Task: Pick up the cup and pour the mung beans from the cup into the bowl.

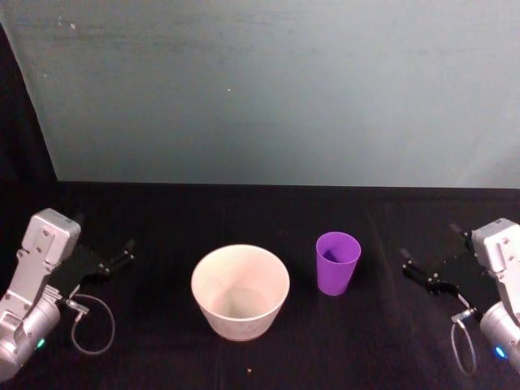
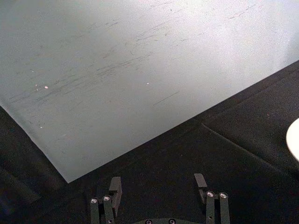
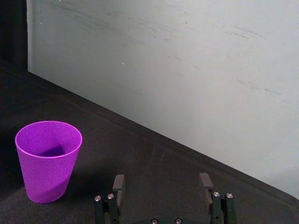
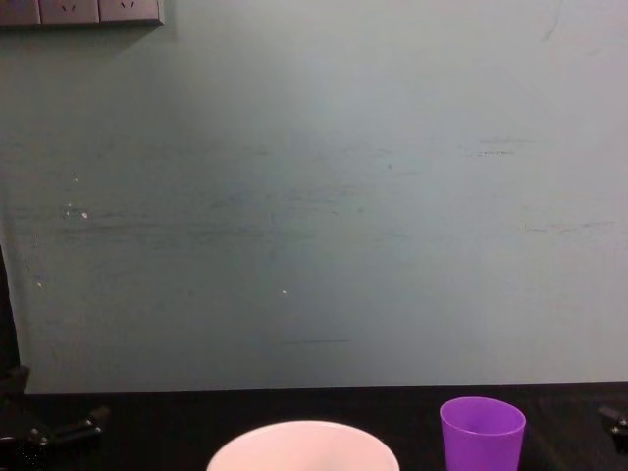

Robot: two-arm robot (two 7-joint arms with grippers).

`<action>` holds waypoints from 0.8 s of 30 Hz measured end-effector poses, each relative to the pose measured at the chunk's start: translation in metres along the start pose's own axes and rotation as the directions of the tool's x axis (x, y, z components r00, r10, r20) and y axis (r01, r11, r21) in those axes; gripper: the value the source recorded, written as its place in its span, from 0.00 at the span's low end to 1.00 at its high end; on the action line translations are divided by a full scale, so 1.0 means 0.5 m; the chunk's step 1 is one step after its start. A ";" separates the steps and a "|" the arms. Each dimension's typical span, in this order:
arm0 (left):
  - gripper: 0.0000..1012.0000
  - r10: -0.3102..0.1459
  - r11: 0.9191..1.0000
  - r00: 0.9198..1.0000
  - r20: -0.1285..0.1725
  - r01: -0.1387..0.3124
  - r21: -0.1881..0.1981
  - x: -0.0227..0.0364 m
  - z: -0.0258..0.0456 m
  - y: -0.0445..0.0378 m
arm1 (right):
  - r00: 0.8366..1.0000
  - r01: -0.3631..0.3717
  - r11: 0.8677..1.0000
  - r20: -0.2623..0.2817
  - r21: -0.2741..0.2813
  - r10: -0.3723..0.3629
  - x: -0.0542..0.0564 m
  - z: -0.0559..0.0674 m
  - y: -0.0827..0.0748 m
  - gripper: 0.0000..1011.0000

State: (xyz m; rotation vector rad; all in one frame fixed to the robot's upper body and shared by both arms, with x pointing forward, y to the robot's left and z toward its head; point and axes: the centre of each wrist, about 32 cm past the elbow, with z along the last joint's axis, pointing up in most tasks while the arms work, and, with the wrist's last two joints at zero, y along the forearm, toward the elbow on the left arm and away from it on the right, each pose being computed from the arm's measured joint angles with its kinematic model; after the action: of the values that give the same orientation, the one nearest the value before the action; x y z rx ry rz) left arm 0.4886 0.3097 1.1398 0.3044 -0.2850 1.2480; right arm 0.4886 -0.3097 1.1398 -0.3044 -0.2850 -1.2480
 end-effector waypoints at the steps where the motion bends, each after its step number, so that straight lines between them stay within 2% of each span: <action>1: 0.99 0.000 1.000 1.000 0.000 0.000 0.000 0.000 0.000 0.000 | 1.000 0.000 1.000 0.000 0.000 0.000 0.000 0.000 0.000 0.99; 24: 0.99 0.000 1.000 1.000 0.000 0.000 0.000 0.000 0.000 0.000 | 1.000 0.000 1.000 0.000 0.000 0.000 0.000 0.000 0.000 0.99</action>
State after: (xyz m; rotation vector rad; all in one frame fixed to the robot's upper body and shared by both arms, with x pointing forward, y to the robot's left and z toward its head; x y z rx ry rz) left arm 0.4886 0.3097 1.1398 0.3044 -0.2851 1.2480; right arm 0.4886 -0.3097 1.1398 -0.3044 -0.2850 -1.2480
